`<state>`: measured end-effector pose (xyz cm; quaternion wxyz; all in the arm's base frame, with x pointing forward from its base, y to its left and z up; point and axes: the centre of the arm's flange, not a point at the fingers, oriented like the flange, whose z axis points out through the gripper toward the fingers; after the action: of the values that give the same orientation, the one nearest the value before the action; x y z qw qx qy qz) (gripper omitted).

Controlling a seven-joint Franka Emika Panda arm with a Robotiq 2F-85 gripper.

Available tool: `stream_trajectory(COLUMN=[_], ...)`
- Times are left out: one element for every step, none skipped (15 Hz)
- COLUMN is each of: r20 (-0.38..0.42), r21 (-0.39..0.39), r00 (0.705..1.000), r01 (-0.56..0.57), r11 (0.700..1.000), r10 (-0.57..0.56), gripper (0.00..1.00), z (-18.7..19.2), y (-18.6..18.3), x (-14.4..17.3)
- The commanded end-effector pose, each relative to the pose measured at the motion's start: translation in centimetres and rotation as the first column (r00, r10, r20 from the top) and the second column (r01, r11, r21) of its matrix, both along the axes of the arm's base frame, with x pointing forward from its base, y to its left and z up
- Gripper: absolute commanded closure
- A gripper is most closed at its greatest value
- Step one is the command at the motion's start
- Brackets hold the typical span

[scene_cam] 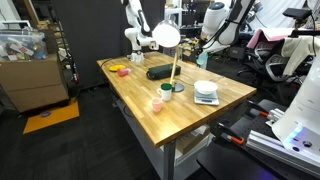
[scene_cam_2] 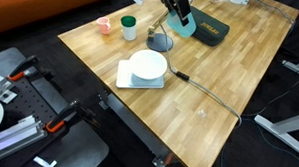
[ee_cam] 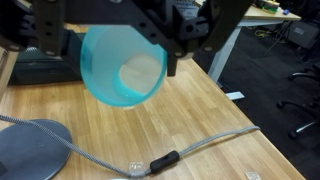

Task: Pour the contents of the cup into the bowl

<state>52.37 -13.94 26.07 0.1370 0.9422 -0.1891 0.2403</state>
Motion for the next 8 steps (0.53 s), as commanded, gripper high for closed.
stream_trajectory(r20=[0.048,0.063,0.074,0.080,0.081,0.079,0.076,0.069], r21=[-0.119,-0.158,-0.198,-0.223,-0.236,-0.241,-0.246,-0.245], r00=[0.998,0.996,0.994,0.993,0.992,0.991,0.990,0.990], r01=[-0.029,-0.044,-0.058,-0.070,-0.078,-0.085,-0.094,-0.100], r11=[0.992,0.986,0.979,0.972,0.969,0.967,0.965,0.964], r10=[0.035,0.055,0.074,0.089,0.100,0.107,0.116,0.120], gripper=[0.48,0.48,0.48,0.48,0.48,0.48,0.48,0.48], z=[0.6,1.2,1.8,2.1,2.2,2.1,1.8,1.4], y=[0.1,0.1,0.0,0.1,0.4,0.9,1.4,2.0], x=[0.0,0.0,-0.2,-0.3,-0.5,-0.9,-1.3,-1.7])
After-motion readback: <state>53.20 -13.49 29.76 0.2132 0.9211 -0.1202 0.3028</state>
